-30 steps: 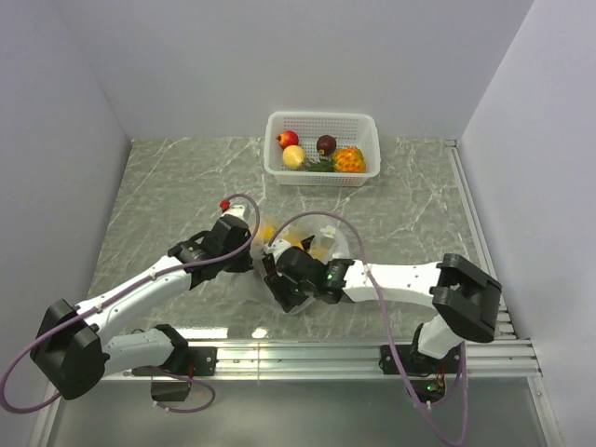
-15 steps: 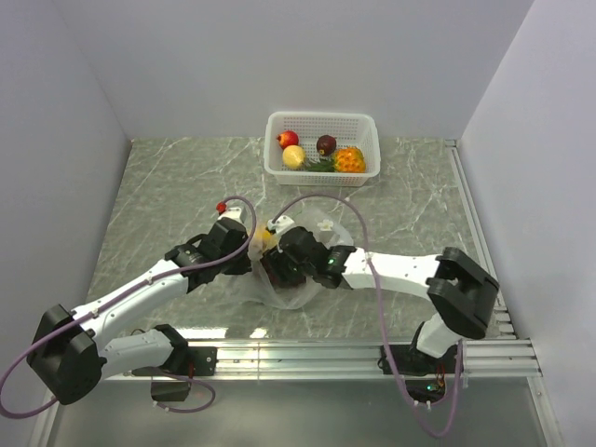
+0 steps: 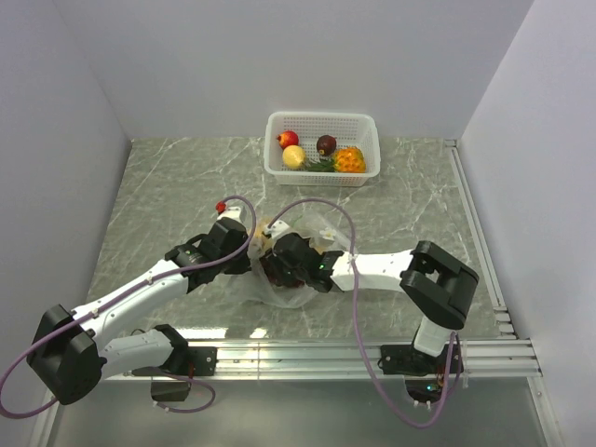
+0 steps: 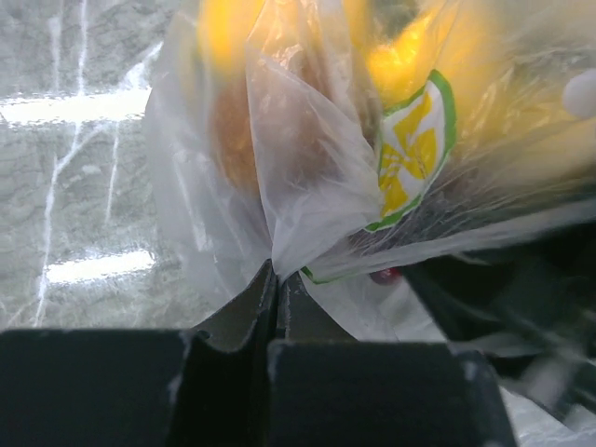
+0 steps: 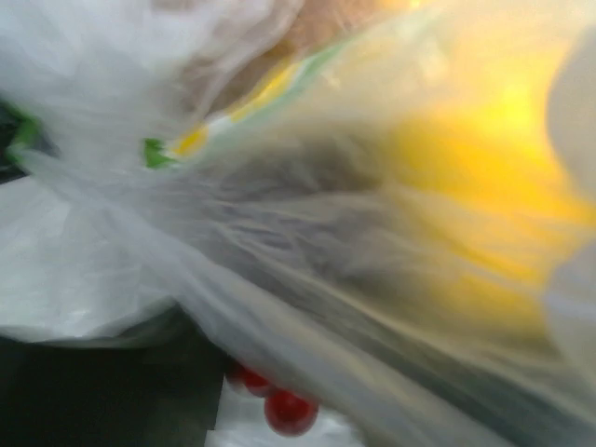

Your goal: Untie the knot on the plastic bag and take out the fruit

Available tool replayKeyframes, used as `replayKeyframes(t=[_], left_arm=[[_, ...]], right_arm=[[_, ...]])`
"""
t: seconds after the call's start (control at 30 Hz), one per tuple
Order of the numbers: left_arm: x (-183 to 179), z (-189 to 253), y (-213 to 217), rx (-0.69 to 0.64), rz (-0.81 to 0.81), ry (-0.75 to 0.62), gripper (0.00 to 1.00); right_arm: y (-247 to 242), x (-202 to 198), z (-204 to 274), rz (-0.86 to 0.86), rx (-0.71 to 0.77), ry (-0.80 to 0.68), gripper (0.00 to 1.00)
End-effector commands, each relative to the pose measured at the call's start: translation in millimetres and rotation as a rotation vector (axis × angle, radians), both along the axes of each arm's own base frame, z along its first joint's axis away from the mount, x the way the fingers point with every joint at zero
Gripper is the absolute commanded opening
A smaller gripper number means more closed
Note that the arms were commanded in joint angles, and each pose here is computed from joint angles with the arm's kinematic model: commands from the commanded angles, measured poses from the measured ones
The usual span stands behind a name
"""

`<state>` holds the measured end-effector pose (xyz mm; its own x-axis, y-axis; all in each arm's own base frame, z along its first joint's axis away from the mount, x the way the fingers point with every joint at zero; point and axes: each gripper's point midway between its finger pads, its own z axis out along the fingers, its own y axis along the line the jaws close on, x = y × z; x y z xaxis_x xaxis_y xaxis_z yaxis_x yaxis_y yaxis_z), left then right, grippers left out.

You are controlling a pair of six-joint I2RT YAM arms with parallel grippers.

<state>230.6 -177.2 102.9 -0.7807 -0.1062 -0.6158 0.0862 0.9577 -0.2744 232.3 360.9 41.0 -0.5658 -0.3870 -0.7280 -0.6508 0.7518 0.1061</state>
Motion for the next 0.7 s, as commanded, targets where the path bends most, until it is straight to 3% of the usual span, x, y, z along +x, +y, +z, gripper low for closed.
replayKeyframes(t=[0.0,0.03,0.07,0.23,0.67], left_arm=[[3,5,6,0.009,0.037,-0.025,0.02],[4,5,8,0.019,0.041,-0.027,0.01],[5,7,9,0.024,0.049,-0.032,0.01],[11,13,16,0.059,0.072,-0.056,0.01],[14,17,3,0.032,0.025,-0.047,0.01]], right_arm=[[-12,5,7,-0.056,0.019,-0.04,0.2],[-18,3,7,-0.062,0.018,-0.043,0.05],[-18,3,18,-0.061,0.04,-0.059,0.0],[-33,-8,39,-0.037,0.089,-0.097,0.0],[-28,-45,150,0.165,0.47,-0.237,0.0]])
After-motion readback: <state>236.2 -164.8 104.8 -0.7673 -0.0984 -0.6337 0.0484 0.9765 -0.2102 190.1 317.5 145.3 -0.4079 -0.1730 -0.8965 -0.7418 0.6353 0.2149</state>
